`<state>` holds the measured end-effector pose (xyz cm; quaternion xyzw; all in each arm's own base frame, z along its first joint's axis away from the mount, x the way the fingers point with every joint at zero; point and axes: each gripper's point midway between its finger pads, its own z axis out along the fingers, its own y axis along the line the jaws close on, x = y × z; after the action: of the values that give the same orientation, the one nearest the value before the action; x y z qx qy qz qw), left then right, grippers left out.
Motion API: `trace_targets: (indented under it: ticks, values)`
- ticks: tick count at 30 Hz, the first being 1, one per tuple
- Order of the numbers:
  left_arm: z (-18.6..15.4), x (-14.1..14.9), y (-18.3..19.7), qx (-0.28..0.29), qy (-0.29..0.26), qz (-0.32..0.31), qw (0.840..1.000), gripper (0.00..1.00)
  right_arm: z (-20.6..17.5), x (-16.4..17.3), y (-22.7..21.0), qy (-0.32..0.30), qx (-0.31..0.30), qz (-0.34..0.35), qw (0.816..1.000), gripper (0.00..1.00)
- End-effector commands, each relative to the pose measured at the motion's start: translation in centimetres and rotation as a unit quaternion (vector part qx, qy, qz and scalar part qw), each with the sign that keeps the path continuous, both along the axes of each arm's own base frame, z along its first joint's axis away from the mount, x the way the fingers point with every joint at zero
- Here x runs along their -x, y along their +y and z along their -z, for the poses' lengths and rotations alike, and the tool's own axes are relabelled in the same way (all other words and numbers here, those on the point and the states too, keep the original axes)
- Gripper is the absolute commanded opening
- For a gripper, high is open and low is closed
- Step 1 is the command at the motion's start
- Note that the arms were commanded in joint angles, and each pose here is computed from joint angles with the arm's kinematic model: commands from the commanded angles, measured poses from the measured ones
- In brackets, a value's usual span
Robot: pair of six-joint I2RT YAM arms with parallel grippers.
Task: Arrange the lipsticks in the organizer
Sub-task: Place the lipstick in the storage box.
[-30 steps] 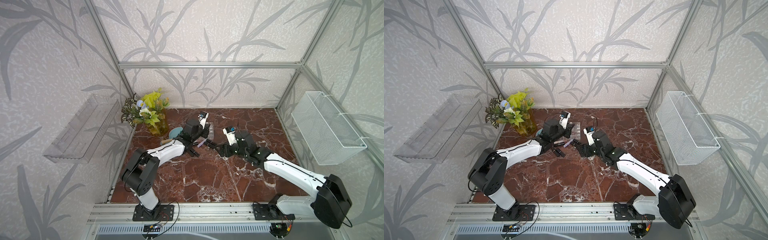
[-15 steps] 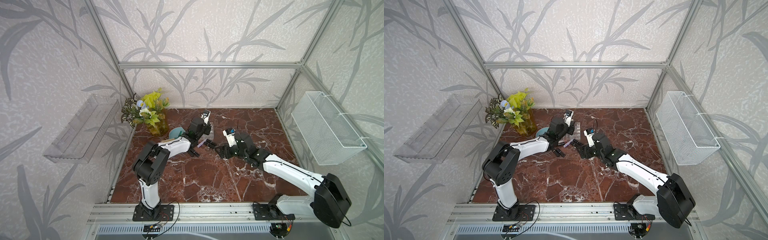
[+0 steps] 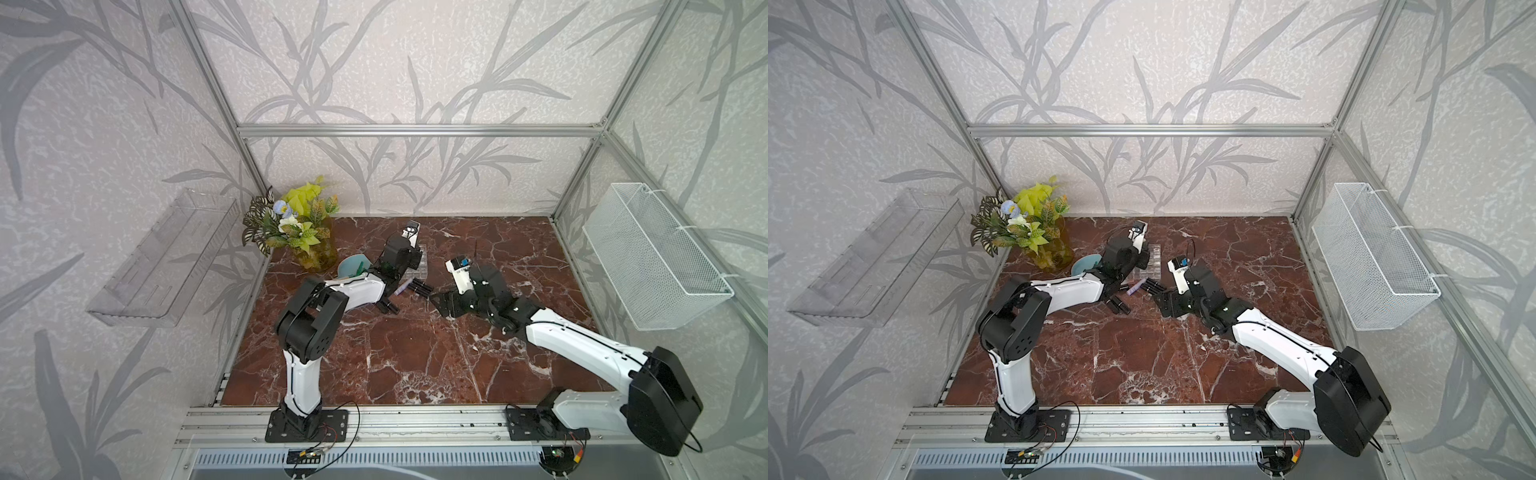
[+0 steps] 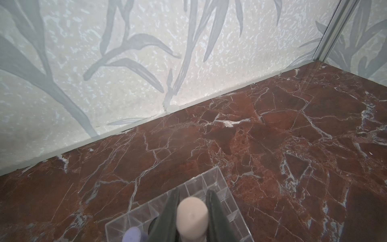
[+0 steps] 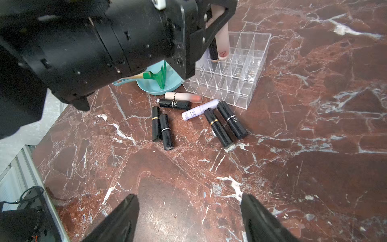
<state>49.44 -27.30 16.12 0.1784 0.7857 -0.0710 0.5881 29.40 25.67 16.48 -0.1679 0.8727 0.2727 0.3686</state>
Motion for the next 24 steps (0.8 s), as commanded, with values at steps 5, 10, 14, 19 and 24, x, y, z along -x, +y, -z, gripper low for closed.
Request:
trace_targets:
  ticks: [5, 10, 14, 19, 24]
  values:
    - [-0.8, -1.8, 0.0, 0.0, -0.027, -0.028, 0.999, 0.05, 0.0, -0.2, -0.3, -0.005, -0.001, 0.006, 1.0, 0.8]
    - [-0.1, -1.9, -0.1, -0.002, -0.021, -0.026, 0.999, 0.05, 0.3, -0.3, -0.3, -0.003, 0.0, 0.007, 1.0, 0.8]
    - [0.5, -2.1, -0.1, -0.002, -0.014, -0.025, 1.0, 0.07, 0.3, -0.3, -0.1, 0.0, -0.002, 0.004, 1.0, 0.8]
    - [1.1, -2.2, 0.1, -0.004, -0.006, -0.029, 1.0, 0.1, 0.3, -0.3, -0.1, 0.001, -0.003, 0.003, 1.0, 0.8]
    - [1.3, -2.3, 0.2, -0.006, -0.003, -0.035, 0.999, 0.14, 0.4, -0.2, -0.1, 0.003, -0.002, 0.002, 1.0, 0.81]
